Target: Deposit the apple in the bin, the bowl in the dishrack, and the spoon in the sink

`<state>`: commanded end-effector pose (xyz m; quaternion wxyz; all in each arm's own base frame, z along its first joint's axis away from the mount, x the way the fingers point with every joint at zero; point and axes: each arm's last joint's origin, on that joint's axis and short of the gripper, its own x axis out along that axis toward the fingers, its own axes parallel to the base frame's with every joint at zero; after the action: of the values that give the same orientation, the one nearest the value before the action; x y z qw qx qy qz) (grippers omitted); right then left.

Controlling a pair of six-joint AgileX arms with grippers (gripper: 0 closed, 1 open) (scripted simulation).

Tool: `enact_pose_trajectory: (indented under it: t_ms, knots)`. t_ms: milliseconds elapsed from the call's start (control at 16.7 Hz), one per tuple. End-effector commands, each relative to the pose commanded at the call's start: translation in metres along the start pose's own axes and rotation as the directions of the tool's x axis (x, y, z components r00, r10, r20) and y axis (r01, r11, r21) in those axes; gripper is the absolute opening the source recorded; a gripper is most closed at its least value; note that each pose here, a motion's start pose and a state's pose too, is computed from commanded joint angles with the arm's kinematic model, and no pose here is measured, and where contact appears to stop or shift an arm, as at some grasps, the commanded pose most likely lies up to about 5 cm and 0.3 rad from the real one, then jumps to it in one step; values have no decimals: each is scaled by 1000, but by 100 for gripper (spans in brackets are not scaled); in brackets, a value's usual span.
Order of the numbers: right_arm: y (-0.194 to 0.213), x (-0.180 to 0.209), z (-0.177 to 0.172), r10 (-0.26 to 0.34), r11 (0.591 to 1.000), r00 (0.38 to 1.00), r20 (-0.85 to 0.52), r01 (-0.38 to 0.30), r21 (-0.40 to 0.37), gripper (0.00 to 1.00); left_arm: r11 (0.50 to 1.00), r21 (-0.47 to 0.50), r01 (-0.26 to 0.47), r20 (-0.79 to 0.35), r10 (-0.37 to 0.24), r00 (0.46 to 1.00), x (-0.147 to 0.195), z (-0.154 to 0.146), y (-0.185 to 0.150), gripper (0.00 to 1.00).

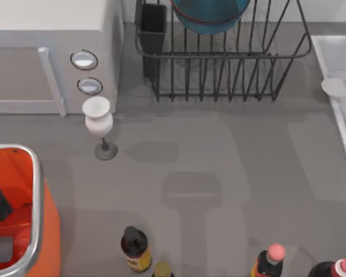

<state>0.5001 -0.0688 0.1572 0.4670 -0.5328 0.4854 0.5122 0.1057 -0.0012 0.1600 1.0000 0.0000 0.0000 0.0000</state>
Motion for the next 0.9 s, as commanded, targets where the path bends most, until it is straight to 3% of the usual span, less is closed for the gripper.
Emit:
enact_pose_trajectory:
  t_ms: [300, 900]
  knots:
    - [1, 3, 0, 1, 1000, 1000, 0, -1, 1, 0, 1000, 0, 0, 0, 0, 1000, 0, 0, 0, 100]
    - [1, 3, 0, 1, 1000, 1000, 0, -1, 1, 75, 1000, 0, 0, 0, 0, 1000, 0, 0, 0, 100]
